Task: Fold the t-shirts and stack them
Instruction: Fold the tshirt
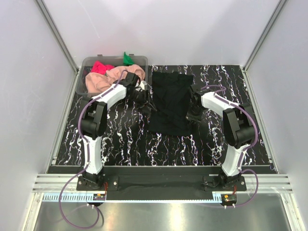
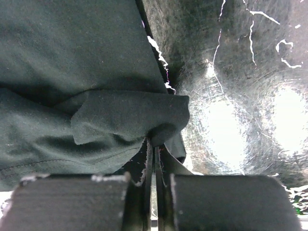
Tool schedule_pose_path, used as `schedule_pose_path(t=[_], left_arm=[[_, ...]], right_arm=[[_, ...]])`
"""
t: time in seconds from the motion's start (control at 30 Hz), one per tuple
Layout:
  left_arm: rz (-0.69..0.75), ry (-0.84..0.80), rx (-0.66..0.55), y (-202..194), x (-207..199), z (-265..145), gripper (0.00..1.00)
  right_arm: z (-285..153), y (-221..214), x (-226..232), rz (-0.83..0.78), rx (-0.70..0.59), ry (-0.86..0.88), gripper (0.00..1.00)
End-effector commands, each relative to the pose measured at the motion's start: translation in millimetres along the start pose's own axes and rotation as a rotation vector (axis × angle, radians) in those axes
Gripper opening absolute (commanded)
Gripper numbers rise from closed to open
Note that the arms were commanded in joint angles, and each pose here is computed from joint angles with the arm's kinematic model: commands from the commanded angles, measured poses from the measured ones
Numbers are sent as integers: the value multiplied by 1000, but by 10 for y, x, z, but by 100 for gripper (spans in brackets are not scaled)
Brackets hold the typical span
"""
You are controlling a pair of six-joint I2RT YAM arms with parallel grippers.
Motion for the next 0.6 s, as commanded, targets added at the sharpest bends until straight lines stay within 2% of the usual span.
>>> schedule_pose_path(t=[0.0, 0.13, 0.57], left_arm=[[43, -25, -34, 15, -130, -140, 50], [39, -16, -33, 59, -100, -94, 50], [20, 21, -10, 245, 40, 125, 50]], right_arm=[[-107, 147, 110, -13, -53, 46, 0], [-178, 120, 158, -23, -37, 85, 0], [-929, 229, 280, -75, -98, 175, 0]])
Point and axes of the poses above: each gripper's point midway between its finger pads, its own z axis out along the fingers, its own x axis along the line the jaws close on, y = z × x, the point moved 2 cm from there along -z, back along the fingers, and after that the axes turned 4 degrees about z, right-handed, at the moved point
